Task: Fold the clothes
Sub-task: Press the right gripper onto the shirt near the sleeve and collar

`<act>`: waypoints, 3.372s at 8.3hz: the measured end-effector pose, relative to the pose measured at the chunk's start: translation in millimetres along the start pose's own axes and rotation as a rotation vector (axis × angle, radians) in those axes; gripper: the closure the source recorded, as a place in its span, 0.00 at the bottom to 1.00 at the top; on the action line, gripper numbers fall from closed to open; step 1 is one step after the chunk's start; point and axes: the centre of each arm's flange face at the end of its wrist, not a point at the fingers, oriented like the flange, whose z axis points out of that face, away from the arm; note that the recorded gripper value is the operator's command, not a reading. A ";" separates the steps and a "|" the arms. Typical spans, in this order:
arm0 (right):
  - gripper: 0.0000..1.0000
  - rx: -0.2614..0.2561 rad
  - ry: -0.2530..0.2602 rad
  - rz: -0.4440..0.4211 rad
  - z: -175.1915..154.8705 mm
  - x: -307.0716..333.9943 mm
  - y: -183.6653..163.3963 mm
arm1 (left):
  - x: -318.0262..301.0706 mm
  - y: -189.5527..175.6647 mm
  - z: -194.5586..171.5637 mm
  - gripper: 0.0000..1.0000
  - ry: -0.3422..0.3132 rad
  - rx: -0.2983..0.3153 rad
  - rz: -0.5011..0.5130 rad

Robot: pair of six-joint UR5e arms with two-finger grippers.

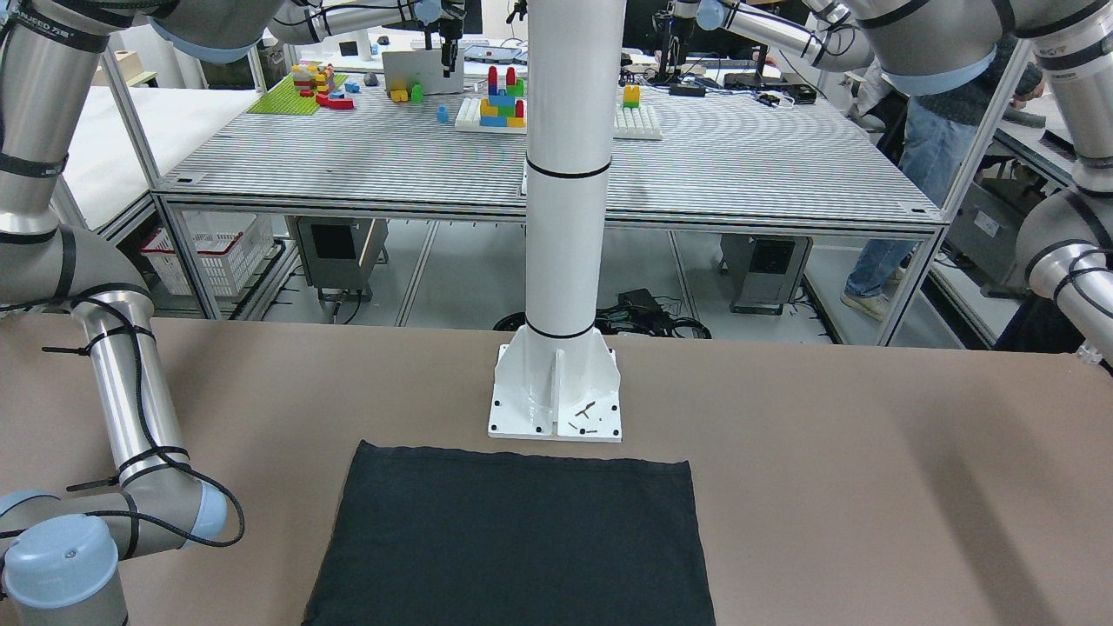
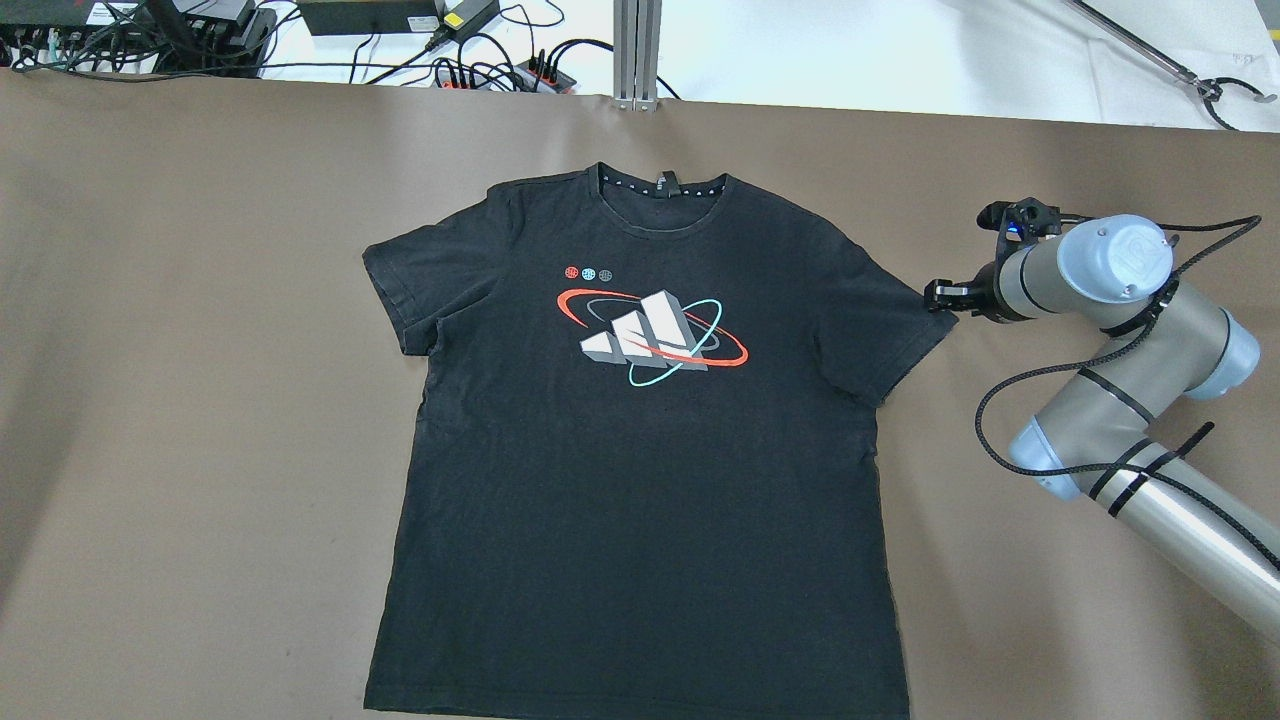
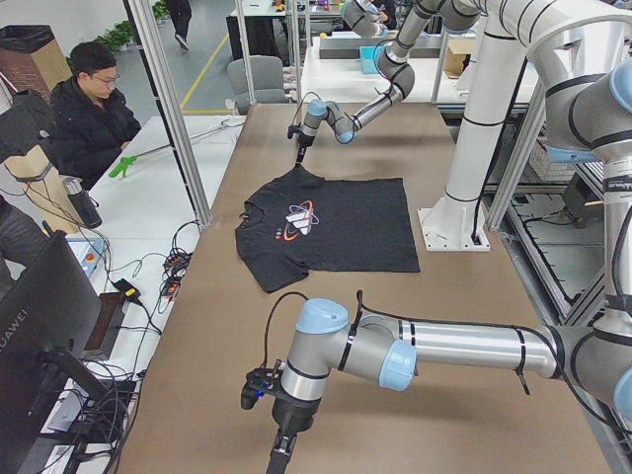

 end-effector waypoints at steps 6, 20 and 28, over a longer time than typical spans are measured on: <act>1.00 -0.012 -0.019 -0.034 0.3 -19.7 4.8 | 2.5 -1.1 -2.6 0.06 0.018 0.006 -0.005; 1.00 -0.064 -0.101 0.033 -36.9 -234.0 7.2 | 6.8 -1.9 -2.6 0.06 0.037 0.017 0.000; 0.05 0.063 -0.026 0.069 -17.2 -263.5 4.1 | 102.3 -67.5 -25.7 0.06 0.289 0.036 -0.061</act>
